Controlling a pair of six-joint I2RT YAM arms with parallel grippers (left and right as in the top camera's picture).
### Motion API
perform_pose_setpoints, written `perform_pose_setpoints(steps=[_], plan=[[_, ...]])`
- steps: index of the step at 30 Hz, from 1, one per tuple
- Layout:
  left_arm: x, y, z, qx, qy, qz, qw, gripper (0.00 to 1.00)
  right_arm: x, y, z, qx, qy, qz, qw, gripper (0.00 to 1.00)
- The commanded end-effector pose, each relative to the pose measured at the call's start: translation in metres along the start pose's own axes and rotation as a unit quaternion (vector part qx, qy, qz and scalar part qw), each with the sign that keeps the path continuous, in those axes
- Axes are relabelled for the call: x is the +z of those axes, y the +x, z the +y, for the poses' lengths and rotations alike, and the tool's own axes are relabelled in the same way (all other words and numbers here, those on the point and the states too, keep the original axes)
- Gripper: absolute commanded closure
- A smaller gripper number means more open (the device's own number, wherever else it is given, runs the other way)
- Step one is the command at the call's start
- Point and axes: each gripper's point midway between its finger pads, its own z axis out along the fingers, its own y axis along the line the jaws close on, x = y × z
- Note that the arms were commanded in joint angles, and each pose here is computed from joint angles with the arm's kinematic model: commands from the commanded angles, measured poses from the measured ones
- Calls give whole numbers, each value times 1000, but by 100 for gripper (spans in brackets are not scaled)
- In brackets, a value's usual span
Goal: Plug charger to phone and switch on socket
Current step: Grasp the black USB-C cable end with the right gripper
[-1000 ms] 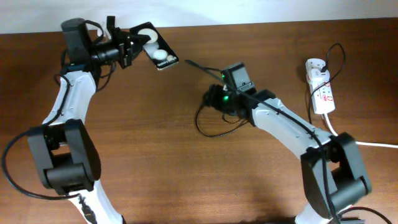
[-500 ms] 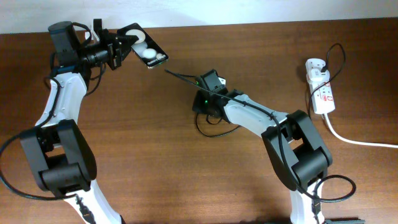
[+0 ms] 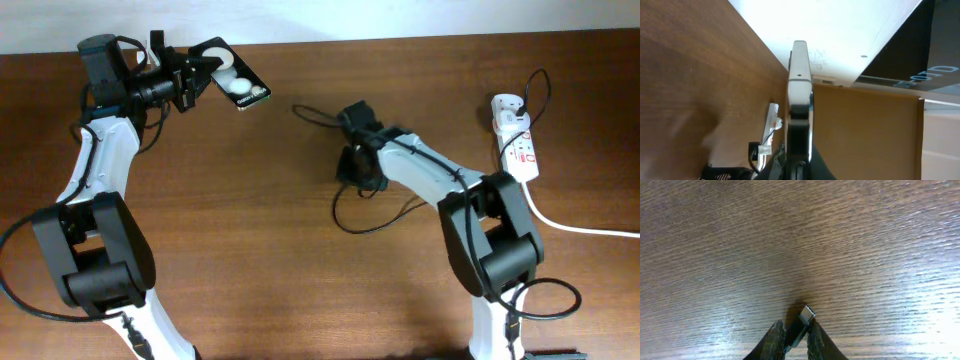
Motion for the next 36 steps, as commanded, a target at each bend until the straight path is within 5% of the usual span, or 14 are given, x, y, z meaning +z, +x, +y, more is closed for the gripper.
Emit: perform_pose_setpoints(steps=[1,9,17,23,27,32,33,34,36], plan=[[-3,1,-8,18,8,5,1000,100,24,25,-23,19,11,68,997,79],[-1,3,-8,18,10,9,1000,100,28,40,-26,40,50,68,996,55],[-1,3,-8,18,10,9,1000,100,17,40,8,-31,46,21,998,54],[-1,3,-9,18,11,11,1000,100,15,61,15,-27,22,74,997,54],[-1,3,-9,18,11,11,1000,100,19,58,8,-3,54,48,997,55],[-1,3,-9,18,11,11,1000,100,35,68,8,-2,64,56,996,75],[-1,3,-9,18,11,11,1000,100,36,68,7,-1,65,57,996,91],[-1,3,-9,18,11,11,1000,100,36,68,7,-1,66,57,996,96],[-1,3,-9,18,11,11,1000,100,37,62,9,-15,59,48,997,96]])
